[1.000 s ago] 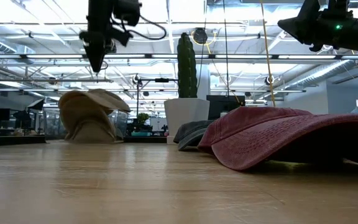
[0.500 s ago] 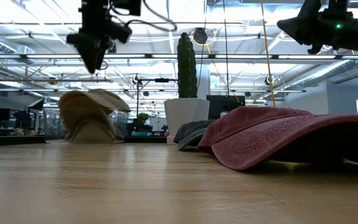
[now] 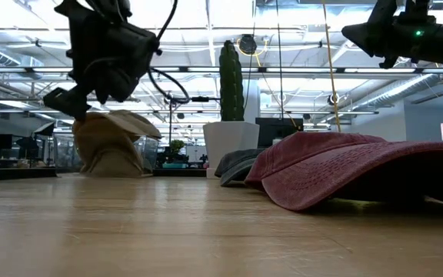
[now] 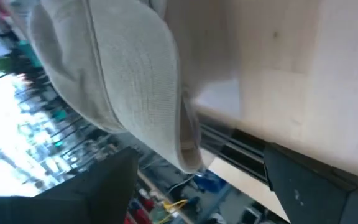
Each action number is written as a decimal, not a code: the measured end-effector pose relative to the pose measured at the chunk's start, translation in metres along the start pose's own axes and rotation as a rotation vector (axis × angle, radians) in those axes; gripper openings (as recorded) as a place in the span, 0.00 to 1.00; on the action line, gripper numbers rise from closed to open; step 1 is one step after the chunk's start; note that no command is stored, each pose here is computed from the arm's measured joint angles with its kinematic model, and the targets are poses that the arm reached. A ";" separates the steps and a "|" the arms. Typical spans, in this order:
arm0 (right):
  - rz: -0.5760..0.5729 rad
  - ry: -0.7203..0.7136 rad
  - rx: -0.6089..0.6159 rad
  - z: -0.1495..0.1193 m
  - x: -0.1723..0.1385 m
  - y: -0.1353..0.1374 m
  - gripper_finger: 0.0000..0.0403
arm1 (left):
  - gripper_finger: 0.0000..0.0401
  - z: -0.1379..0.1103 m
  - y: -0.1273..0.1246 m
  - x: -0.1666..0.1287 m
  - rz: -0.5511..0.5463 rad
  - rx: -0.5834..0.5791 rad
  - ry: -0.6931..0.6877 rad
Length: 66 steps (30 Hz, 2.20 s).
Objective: Pick & Place hat
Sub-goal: Put the brown cap into the transparent bin
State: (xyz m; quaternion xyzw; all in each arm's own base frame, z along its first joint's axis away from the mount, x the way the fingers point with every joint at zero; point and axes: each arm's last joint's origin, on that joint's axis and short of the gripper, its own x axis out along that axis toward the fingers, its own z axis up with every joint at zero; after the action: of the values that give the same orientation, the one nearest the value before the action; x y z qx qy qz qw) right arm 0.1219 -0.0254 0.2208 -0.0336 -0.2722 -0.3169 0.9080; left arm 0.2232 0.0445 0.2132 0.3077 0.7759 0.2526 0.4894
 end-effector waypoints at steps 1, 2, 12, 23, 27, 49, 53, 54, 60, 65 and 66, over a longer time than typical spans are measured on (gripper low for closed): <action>0.000 0.000 0.000 0.000 0.000 0.000 0.01 | 0.87 0.000 -0.002 0.001 0.004 -0.005 0.000; 0.000 0.000 0.000 0.000 0.000 0.000 0.01 | 0.87 0.001 -0.004 0.002 0.006 -0.014 -0.005; 0.001 0.008 -0.004 -0.001 0.000 0.000 0.01 | 0.88 0.010 0.002 0.011 0.172 -0.144 -0.053; 0.001 0.013 -0.007 -0.001 0.000 0.000 0.01 | 0.85 0.010 0.011 0.021 0.168 -0.227 -0.024; 0.001 0.013 -0.008 -0.001 0.000 0.000 0.01 | 0.73 0.012 0.012 0.021 0.178 -0.246 -0.036; 0.000 0.014 -0.010 -0.001 0.000 0.000 0.01 | 0.04 0.005 0.011 0.018 0.182 -0.171 0.004; 0.000 0.014 -0.011 -0.001 0.000 0.000 0.01 | 0.06 0.001 0.014 0.014 0.183 -0.170 0.025; 0.000 0.014 -0.011 -0.001 0.000 0.000 0.01 | 0.07 -0.001 0.016 0.013 0.185 -0.164 0.035; 0.000 0.014 -0.012 -0.002 0.000 0.000 0.01 | 0.08 -0.006 0.027 0.003 0.138 -0.119 0.062; 0.001 0.016 -0.012 -0.002 0.000 0.000 0.01 | 0.03 -0.010 0.039 -0.003 0.053 -0.101 0.077; 0.001 0.017 -0.012 -0.002 0.000 0.000 0.01 | 0.03 -0.009 0.041 -0.004 0.043 -0.103 0.072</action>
State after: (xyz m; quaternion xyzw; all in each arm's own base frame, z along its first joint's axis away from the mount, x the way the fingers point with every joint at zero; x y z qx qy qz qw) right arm 0.1229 -0.0256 0.2194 -0.0365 -0.2627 -0.3184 0.9101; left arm 0.2254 0.0688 0.2478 0.2895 0.7722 0.3134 0.4708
